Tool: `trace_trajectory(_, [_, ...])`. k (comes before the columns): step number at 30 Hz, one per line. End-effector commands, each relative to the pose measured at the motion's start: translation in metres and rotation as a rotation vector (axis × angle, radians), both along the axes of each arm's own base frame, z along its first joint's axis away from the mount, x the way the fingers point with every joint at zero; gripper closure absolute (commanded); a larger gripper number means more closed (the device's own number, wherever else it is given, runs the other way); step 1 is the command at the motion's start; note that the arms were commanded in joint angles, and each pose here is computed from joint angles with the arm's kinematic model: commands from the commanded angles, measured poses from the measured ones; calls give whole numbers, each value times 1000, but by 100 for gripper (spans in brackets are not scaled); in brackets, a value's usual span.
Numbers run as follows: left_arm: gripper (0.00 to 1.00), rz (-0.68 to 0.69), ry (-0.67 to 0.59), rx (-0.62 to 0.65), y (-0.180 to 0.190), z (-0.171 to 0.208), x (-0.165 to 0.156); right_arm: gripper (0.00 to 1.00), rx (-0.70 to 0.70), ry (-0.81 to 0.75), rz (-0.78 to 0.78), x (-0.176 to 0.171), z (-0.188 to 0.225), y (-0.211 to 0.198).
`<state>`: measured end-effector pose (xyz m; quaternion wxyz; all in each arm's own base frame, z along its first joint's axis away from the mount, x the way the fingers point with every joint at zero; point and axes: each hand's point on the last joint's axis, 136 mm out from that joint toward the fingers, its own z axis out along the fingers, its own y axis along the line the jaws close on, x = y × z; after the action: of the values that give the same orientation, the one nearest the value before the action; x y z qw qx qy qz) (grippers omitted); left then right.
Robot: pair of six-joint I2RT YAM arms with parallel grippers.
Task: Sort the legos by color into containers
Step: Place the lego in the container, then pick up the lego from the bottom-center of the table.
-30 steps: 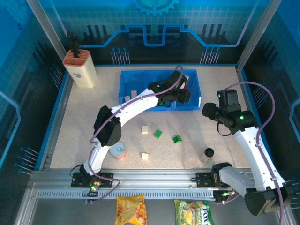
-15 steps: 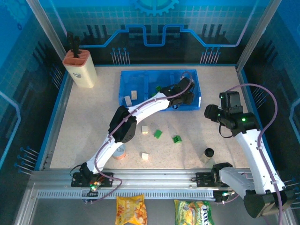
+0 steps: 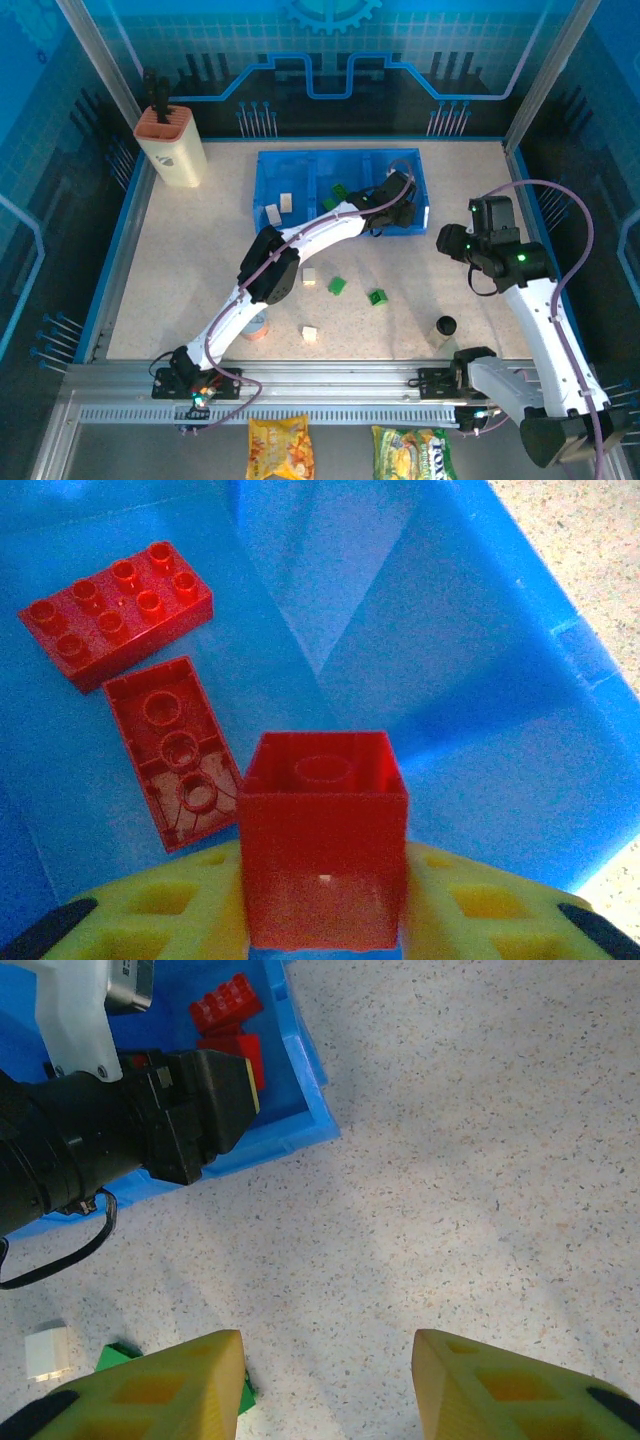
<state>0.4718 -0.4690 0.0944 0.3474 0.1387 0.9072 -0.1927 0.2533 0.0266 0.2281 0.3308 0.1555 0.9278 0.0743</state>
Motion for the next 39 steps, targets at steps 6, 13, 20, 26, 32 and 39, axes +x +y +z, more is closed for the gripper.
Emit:
trace_trajectory(6, [54, -13, -27, -55, -13, 23, 0, 51, 14, -7, -3, -5, 7, -2])
trace_trajectory(13, [54, -50, -43, -70, -11, 55, -8, 51, 45, -3, 9, -4, 4, 4])
trace_trajectory(20, [55, -94, -39, -45, 2, 82, -25, 52, 68, 18, 24, 0, -7, 11])
trace_trajectory(26, [55, -126, 9, 5, 22, 88, -46, 52, 81, 44, 48, 4, -15, 21])
trace_trajectory(32, [55, -101, 96, 85, 70, 80, -69, 52, 71, 82, 100, 8, -20, 38])
trace_trajectory(39, [55, -21, 199, 75, 147, 82, -88, 52, 10, 117, 168, 12, -23, 60])
